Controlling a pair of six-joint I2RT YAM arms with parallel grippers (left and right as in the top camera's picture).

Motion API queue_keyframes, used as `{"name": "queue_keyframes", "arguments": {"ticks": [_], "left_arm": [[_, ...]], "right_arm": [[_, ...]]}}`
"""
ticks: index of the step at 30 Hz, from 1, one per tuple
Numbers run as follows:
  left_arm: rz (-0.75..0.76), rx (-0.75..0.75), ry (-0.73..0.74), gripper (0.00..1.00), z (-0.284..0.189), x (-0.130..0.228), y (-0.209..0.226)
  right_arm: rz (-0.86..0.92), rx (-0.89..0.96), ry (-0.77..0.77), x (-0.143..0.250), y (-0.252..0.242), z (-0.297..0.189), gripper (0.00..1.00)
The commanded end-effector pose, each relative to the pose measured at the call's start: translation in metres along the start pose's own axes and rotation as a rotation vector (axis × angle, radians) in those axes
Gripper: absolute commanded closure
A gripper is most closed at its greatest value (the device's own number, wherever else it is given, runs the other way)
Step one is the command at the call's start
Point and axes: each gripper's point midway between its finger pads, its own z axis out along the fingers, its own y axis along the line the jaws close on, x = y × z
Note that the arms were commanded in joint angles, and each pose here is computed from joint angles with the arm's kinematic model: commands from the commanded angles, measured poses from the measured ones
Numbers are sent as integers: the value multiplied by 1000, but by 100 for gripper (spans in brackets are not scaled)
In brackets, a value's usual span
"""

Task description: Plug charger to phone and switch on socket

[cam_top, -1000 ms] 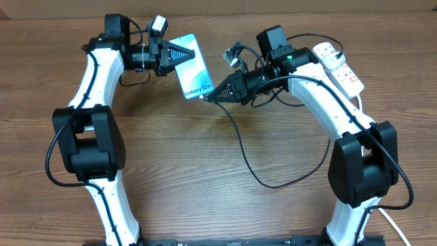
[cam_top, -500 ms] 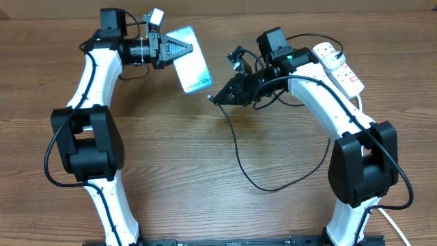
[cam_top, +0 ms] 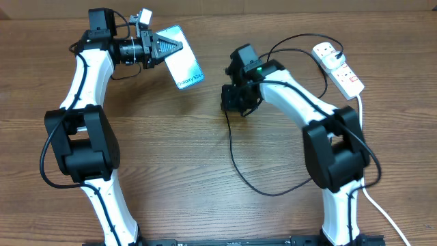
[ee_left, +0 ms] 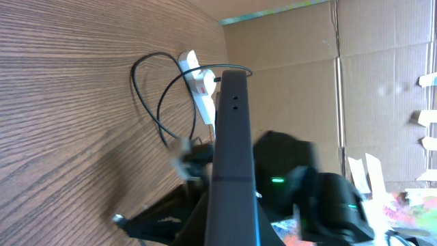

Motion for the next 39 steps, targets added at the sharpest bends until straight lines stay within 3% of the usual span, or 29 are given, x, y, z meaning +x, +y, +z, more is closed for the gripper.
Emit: {"name": "queue_keyframes", "arguments": {"ticks": [1,10,22,26,32,35,36,39], "left_arm": [[11,26,6,96,1,-2,-14],[11,26,6,96,1,-2,-14],[11,26,6,96,1,-2,-14],[12,26,6,96,1,-2,-14],[11,26,6,96,1,-2,-14],[11,26,6,96,1,-2,-14],[11,26,6,96,1,-2,-14],[11,26,6,96,1,-2,-14]], "right_arm": [[49,51,-3,-2,-15,10,96],[65,84,30,8,-19,15,69],[192,142,73,22,-30,13,64],[81,101,-5,0,-22,15,56],[140,309,-122,-21,-54,-1,47],[141,342,-128,-21,-59,-4,35],[141,345,-126,-20,-60,-4,26],[140,364,-134,-21,-62,-5,20]]}}
